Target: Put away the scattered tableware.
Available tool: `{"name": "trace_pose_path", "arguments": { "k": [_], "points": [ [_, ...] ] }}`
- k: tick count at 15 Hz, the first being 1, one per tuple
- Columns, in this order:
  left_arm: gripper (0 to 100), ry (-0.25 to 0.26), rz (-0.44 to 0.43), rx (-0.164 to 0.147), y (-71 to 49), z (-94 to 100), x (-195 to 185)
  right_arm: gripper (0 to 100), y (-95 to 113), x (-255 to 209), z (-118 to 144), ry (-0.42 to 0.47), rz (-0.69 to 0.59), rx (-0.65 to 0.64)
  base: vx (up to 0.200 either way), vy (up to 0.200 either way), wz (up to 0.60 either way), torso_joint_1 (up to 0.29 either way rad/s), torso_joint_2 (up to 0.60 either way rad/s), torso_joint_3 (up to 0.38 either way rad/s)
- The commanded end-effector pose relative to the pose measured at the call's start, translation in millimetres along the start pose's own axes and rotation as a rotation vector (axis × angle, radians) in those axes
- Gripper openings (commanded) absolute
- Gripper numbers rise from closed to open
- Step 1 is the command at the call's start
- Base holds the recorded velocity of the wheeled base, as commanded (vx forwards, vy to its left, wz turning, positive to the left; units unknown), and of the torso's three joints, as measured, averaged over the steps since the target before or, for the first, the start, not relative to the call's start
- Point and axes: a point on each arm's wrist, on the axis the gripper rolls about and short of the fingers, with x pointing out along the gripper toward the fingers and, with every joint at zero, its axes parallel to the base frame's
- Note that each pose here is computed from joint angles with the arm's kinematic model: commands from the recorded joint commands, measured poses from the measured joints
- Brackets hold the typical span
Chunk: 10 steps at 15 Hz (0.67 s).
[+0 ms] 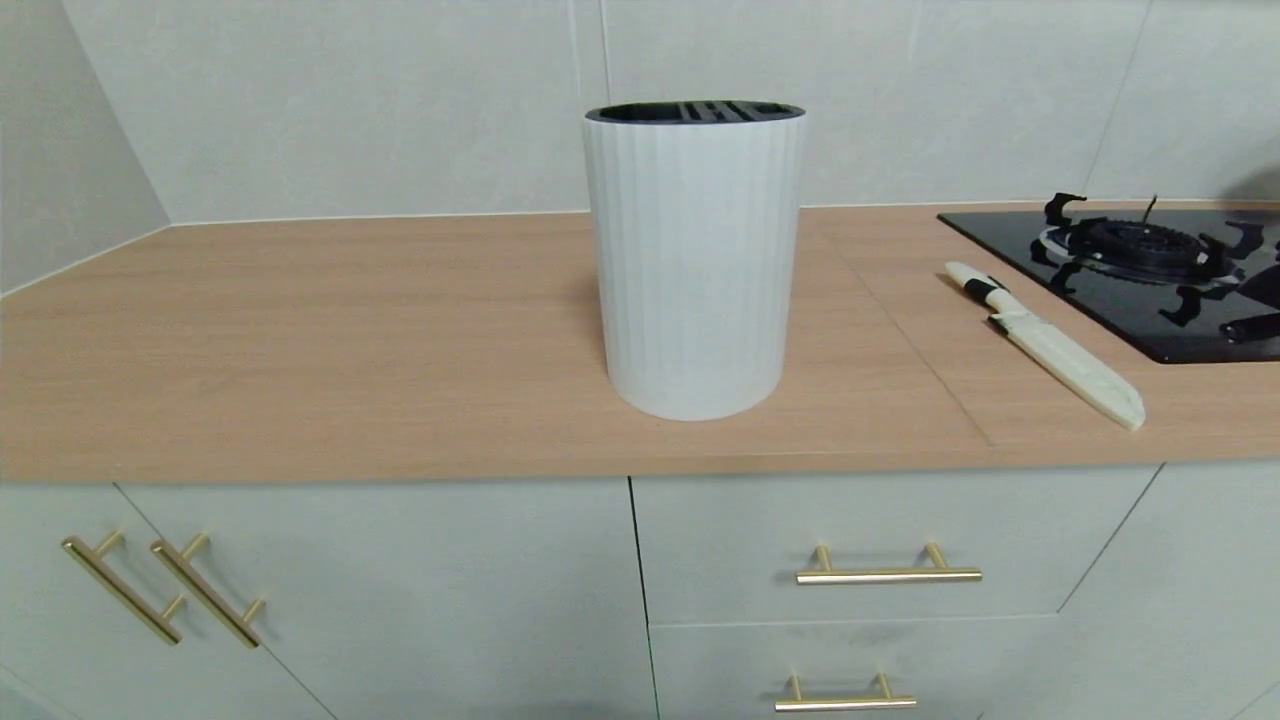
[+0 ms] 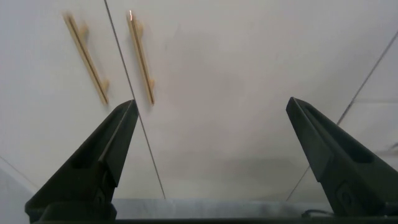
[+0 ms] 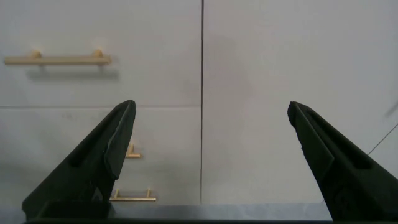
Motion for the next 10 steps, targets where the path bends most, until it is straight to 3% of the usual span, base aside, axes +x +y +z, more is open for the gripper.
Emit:
{"name": "trace_pose_path", "arguments": {
  "k": [1, 10],
  "points": [
    [100, 0.001, 0.001, 0.0, 0.0, -0.2, 0.1, 100, 0.0, 0.1, 0.0, 0.001, 0.0, 0.0, 0.0, 0.0, 0.0, 0.163, -0.48, -0.31],
    [100, 0.0, 0.001, -0.002, 0.0, 0.0, 0.1, 100, 0.0, 0.1, 0.0, 0.001, 0.0, 0.0, 0.0, 0.0, 0.0, 0.182, -0.47, -0.293]
  ]
}}
